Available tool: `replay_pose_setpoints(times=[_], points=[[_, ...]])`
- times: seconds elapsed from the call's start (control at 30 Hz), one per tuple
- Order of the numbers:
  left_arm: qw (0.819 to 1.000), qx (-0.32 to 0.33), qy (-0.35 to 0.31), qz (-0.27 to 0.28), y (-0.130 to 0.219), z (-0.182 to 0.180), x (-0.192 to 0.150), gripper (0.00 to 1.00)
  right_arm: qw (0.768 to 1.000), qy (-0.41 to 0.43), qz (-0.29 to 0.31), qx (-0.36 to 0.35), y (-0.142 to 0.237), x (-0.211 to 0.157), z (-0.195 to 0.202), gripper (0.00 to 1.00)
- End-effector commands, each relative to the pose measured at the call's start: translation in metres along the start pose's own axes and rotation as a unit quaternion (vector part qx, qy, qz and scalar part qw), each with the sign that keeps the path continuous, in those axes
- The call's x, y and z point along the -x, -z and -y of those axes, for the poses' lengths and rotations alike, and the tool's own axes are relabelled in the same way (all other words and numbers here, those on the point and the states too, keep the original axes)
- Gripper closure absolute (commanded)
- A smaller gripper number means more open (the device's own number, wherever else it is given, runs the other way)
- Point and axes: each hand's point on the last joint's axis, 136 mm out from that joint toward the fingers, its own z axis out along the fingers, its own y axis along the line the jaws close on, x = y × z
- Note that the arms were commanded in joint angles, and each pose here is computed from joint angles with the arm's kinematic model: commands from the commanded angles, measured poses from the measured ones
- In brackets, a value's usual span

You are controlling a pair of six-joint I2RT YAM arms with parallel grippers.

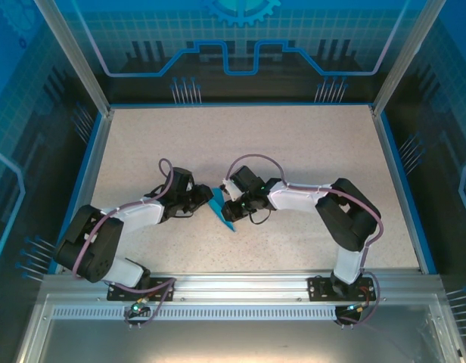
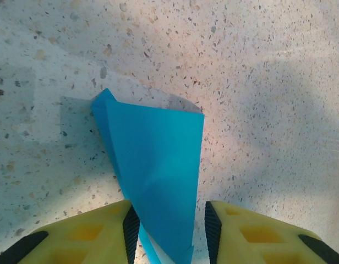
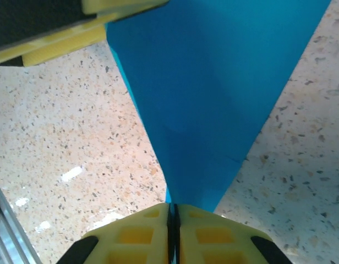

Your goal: Fold a paper plane with a square sheet of paper (pick it up from the middle)

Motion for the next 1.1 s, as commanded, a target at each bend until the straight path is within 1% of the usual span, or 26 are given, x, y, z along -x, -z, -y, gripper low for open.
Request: replay_pose_setpoints(times=[0.0,0.1,0.27,0.4,0.53,0.73,0.8,0.87,1.07], points=[[1.0,-0.009,0.003,-0.004,0.0,0.007,0.004,0.58,0.999,-0.008,-0.012,0.031,-0.012,-0.007,-0.01,0.89],[1.0,-0.012,0.004,-0.002,0.001,0.007,0.004,0.54,0.999,-0.02,-0.011,0.048,-0.016,-0.009,-0.012,0.9],[1.0,-0.019,0.007,0.006,0.008,0.007,0.002,0.46,0.998,-0.026,-0.009,0.053,-0.02,-0.012,-0.009,0.89],[1.0,-0.02,0.007,0.01,0.015,0.005,0.0,0.36,0.997,-0.037,-0.013,0.064,-0.023,-0.015,-0.01,0.86],[1.0,-0.019,0.011,0.01,0.019,0.001,-0.003,0.31,0.996,-0.054,-0.01,0.072,-0.023,-0.016,-0.008,0.82],[1.0,-0.019,0.017,0.005,0.022,-0.005,-0.01,0.3,0.994,-0.081,-0.009,0.078,-0.024,-0.02,-0.002,0.83],[1.0,-0.021,0.018,0.004,0.023,-0.005,-0.011,0.29,0.993,-0.084,-0.009,0.082,-0.025,-0.02,-0.003,0.84],[1.0,-0.024,0.018,0.002,0.024,-0.005,-0.013,0.29,0.992,-0.085,-0.008,0.091,-0.025,-0.019,-0.004,0.87],[0.999,-0.039,0.018,-0.006,0.025,-0.003,-0.018,0.32,0.989,-0.083,-0.005,0.12,-0.027,-0.015,-0.009,0.89]])
